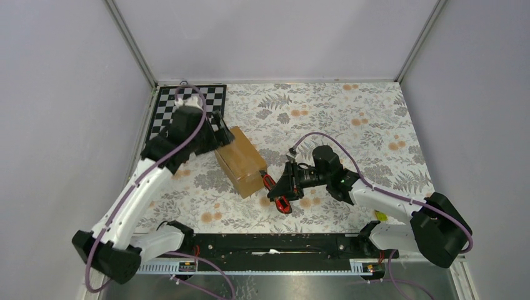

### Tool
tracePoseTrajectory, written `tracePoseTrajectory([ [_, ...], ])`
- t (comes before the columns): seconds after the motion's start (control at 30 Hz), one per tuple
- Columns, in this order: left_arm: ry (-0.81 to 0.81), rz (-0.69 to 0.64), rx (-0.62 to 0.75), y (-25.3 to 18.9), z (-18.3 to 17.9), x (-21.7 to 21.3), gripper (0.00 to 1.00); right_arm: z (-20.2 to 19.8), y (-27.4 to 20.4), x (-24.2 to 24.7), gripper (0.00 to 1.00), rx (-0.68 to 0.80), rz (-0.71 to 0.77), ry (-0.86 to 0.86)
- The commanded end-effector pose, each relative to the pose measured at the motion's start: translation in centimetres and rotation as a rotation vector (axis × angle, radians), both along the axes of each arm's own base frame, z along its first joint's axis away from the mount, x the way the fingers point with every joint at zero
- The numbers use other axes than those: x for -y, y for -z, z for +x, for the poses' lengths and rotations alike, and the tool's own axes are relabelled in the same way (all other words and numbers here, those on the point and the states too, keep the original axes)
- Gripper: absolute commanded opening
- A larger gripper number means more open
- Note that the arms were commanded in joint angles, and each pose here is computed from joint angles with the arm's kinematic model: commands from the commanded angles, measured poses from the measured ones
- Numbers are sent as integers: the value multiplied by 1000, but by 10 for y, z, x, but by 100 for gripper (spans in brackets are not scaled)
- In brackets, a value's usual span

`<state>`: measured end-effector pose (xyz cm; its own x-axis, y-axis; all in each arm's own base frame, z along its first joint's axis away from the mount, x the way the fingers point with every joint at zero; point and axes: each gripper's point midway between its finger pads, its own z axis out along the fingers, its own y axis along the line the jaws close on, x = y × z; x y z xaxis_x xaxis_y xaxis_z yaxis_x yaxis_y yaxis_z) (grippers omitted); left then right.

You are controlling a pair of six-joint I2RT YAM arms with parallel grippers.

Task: Unpack the express box
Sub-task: Cut the express box at the center of the board.

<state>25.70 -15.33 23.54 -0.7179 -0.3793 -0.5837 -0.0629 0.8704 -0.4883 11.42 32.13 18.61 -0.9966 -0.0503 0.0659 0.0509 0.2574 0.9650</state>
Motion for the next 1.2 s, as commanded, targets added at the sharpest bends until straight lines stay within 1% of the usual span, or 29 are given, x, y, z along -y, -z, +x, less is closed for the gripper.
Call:
tracePoseTrajectory([
  [0.0,-68,221,152,-36,66,-41,84,-3,-20,-3,0,55,47,-16],
  [0.03,-68,276,148,-32,79,-46,87,-4,-21,-3,0,57,48,-17],
  [0.13,-71,359,116,-18,110,-52,92,-4,-20,-4,0,57,44,-15],
  [0.2,-59,362,104,-9,124,-49,95,-5,-18,-5,0,51,41,-16],
  [0.33,-40,381,18,24,139,-49,93,-4,-17,-4,0,49,42,-3],
  [0.43,-28,369,-18,42,142,-47,86,-4,-16,-5,0,46,42,-1],
  [0.53,-24,345,-27,50,142,-44,80,-3,-16,-6,0,42,43,2],
  [0.63,-21,343,-38,54,143,-43,77,-4,-14,-6,0,35,40,3],
  [0.8,-13,335,-45,58,140,-41,74,-4,-13,-9,0,31,38,1],
  [1.17,0,319,-54,64,137,-38,71,0,-5,-13,0,6,23,24],
])
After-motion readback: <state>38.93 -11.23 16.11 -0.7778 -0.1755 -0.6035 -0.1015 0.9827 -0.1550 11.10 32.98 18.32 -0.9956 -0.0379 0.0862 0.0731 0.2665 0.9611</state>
